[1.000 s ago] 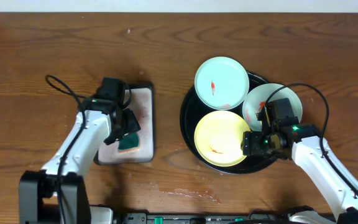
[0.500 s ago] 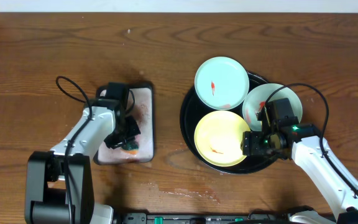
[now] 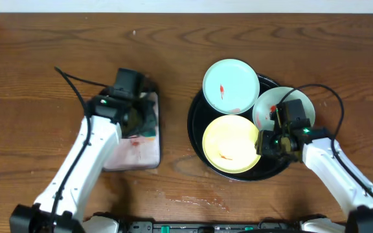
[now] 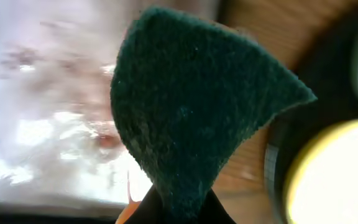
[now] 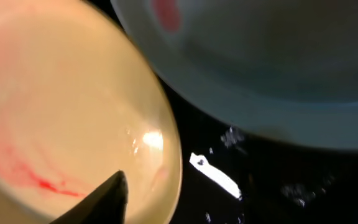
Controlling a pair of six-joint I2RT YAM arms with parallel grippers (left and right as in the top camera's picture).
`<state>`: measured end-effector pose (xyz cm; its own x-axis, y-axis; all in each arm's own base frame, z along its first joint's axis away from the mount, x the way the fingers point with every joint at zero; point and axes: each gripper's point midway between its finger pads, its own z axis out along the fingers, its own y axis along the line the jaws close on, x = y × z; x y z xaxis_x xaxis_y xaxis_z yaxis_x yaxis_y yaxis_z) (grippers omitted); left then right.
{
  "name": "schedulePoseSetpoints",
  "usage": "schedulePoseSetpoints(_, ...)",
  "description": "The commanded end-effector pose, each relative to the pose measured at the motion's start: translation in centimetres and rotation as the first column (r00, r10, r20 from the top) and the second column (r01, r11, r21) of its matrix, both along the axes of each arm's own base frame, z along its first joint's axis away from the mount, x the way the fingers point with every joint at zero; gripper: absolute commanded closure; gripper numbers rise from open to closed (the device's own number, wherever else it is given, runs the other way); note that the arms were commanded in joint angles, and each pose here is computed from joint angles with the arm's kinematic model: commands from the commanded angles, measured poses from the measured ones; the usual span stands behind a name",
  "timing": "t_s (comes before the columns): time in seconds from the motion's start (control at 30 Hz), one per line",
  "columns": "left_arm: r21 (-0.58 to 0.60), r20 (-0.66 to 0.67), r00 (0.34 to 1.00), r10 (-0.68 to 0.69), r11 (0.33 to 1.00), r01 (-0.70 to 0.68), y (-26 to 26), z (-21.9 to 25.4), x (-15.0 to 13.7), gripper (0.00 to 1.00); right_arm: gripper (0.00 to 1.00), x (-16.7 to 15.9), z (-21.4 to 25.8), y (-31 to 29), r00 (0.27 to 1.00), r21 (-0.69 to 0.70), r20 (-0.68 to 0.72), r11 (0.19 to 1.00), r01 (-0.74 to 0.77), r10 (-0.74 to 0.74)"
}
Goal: Clean dirty plates on tray and stack at the side
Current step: 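Grasp the green sponge with the left gripper and lift it, then scrub the yellow plate with the sponge held in left gripper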
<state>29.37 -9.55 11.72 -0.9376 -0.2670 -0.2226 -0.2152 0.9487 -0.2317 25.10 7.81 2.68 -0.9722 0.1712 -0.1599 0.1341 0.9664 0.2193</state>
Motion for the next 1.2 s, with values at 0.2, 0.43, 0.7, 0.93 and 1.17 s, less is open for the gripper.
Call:
schedulePoseSetpoints(0.2, -0.146, 0.045, 0.991, -0.127, 0.980, 0.132, -9.3, 0.8, -0.8, 0.92, 0.87, 0.3, -4.1, 0.8, 0.997, 0.035, -0.076, 0.999, -0.027, 0.030)
schedulePoseSetpoints(0.43, -0.219, 0.028, 0.977, -0.212, 0.952, 0.213, -16.0, -1.6, -1.8, 0.93, 0.99, 0.7, -4.9, -0.1, 0.997, -0.021, -0.077, 1.000, -0.004, 0.002)
schedulePoseSetpoints(0.7, -0.383, -0.134, 0.952, -0.274, 0.901, 0.205, -24.2, -7.7, -5.0, 0.93, 0.99, 0.5, -5.0, -0.1, 0.996, -0.023, -0.084, 1.000, -0.005, 0.003)
schedulePoseSetpoints(0.93, -0.242, -0.241, 0.948, -0.208, 0.959, 0.149, -22.0, -12.9, -5.7, 0.92, 0.99, 0.3, -5.0, -0.2, 0.996, -0.024, -0.091, 1.000, -0.005, 0.003)
schedulePoseSetpoints(1.17, 0.339, -0.096, 0.995, -0.033, 0.939, 0.064, -10.7, -13.3, -2.7, 0.93, 0.99, 0.2, -5.0, -0.2, 0.995, -0.025, -0.097, 1.000, -0.005, 0.003)
